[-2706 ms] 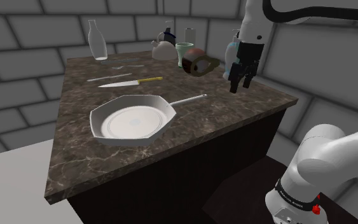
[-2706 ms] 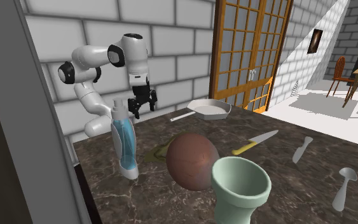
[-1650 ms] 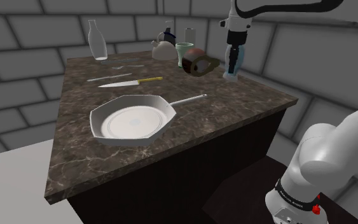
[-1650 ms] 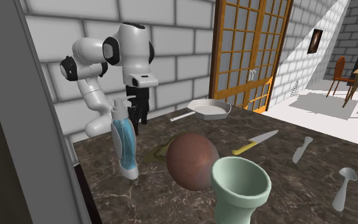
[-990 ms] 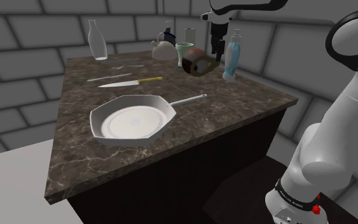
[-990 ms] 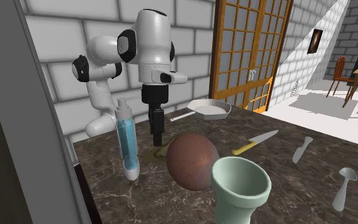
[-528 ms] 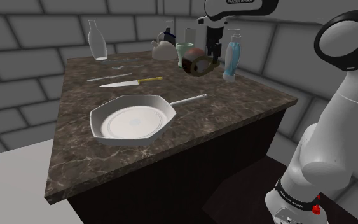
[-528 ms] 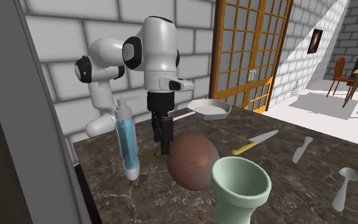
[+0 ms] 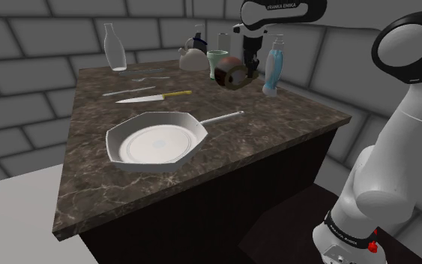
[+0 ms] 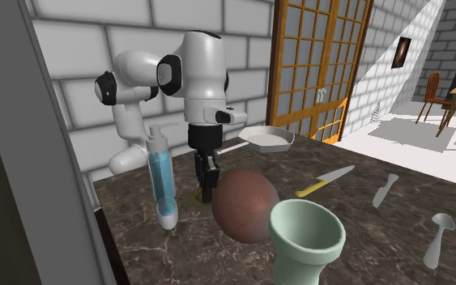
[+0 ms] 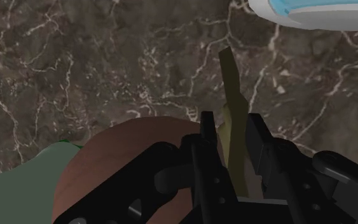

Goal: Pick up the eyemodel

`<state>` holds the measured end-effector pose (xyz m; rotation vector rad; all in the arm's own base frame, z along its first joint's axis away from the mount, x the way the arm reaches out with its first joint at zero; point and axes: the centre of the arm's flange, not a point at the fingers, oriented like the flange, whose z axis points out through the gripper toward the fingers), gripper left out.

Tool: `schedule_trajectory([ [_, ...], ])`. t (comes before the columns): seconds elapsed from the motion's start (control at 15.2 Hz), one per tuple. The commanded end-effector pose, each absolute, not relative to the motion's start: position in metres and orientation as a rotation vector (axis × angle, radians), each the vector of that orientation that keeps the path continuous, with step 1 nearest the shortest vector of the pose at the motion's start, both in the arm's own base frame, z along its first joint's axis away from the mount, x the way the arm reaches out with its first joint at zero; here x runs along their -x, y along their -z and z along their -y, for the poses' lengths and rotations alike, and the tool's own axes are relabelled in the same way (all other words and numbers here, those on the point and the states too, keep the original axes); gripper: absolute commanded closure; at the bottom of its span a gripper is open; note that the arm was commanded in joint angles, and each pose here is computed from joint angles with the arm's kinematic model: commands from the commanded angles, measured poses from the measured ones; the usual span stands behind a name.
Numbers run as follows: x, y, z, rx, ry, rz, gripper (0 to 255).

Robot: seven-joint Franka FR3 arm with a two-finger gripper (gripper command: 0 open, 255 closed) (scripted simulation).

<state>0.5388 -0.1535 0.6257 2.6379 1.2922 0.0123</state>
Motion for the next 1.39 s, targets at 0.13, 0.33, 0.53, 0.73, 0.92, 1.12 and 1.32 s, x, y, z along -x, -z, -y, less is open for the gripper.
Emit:
schedule_trajectory([
  [0.13,-0.539,-0.625,0.153,-2.638,-0.011,-1.294,255],
  [0.33,-0.537,-0.623,0.152,-2.638,-0.011,-1.294,255],
  [0.53,-0.537,-0.639,0.152,-2.638,-0.011,-1.294,255],
  [0.73,-0.537,-0.655,0.152,-2.638,-0.011,-1.294,255],
  [0.92,-0.537,-0.671,0.152,-2.638,-0.011,-1.294,255],
  [1.12,-0.537,-0.687,0.152,-2.638,-0.011,-1.294,255],
  [1.32,-0.537,-0.703,0.152,-2.638,-0.011,-1.294,255],
])
